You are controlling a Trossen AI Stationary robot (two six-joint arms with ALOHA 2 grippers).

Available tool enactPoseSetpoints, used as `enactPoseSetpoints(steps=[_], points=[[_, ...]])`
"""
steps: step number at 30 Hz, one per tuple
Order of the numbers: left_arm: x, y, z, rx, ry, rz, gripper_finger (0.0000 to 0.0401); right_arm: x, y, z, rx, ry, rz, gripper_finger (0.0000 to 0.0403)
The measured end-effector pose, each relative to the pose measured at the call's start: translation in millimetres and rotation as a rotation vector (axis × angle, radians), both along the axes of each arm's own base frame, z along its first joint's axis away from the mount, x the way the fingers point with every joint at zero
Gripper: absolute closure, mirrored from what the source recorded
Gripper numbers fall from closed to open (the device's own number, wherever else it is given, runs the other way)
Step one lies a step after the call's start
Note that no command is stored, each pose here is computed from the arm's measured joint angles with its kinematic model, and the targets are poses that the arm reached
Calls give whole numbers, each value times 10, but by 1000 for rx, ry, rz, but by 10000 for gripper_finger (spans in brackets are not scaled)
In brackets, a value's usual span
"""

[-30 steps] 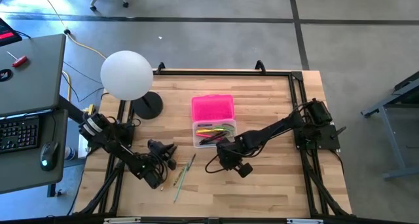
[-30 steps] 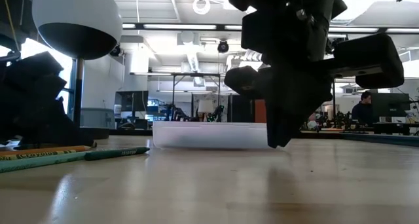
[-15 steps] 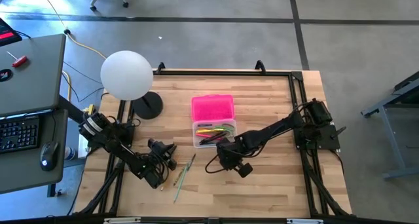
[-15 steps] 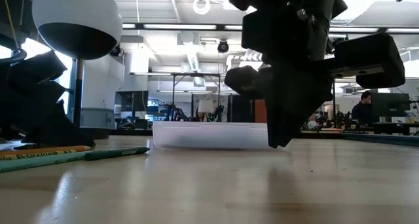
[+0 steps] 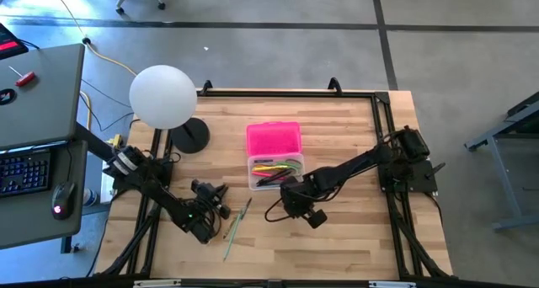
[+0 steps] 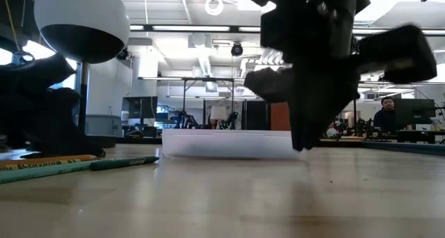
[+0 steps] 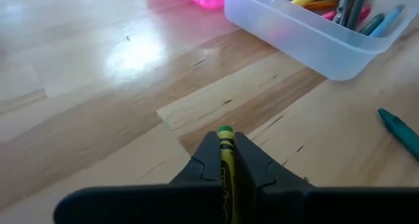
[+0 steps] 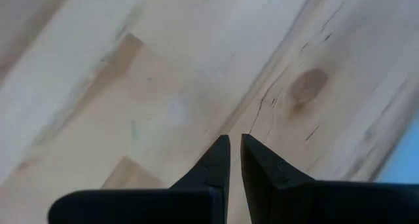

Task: Pick & place school supplies into a supply box
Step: Put the top green crayon into the pink supply box

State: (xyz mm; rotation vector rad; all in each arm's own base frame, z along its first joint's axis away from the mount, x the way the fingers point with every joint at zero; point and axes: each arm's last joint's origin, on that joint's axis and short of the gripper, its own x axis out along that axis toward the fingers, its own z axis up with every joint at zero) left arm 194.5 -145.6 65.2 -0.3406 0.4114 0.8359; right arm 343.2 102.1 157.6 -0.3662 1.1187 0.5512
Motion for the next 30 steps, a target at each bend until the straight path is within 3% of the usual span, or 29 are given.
enactPoseSetpoints(steps=[3,11,15,19,22,30], points=[[181,-36,183,-27,30,7,364,-45,24,125,9,-22,3,386],[785,70,950,104,137,-97,350,-135,126,357,32,-89,39,386],[1140,330,1191,35,242,-191,357,-160,168,368,34,-87,54,386],[1423,651,1204,19,271,-278,349,-180,180,360,28,-71,59,386],[1569,915,1118,-58,267,-305,336,-183,178,358,26,-68,58,386],[1707,1295,867,-195,278,-279,310,-196,173,351,12,-59,80,386]])
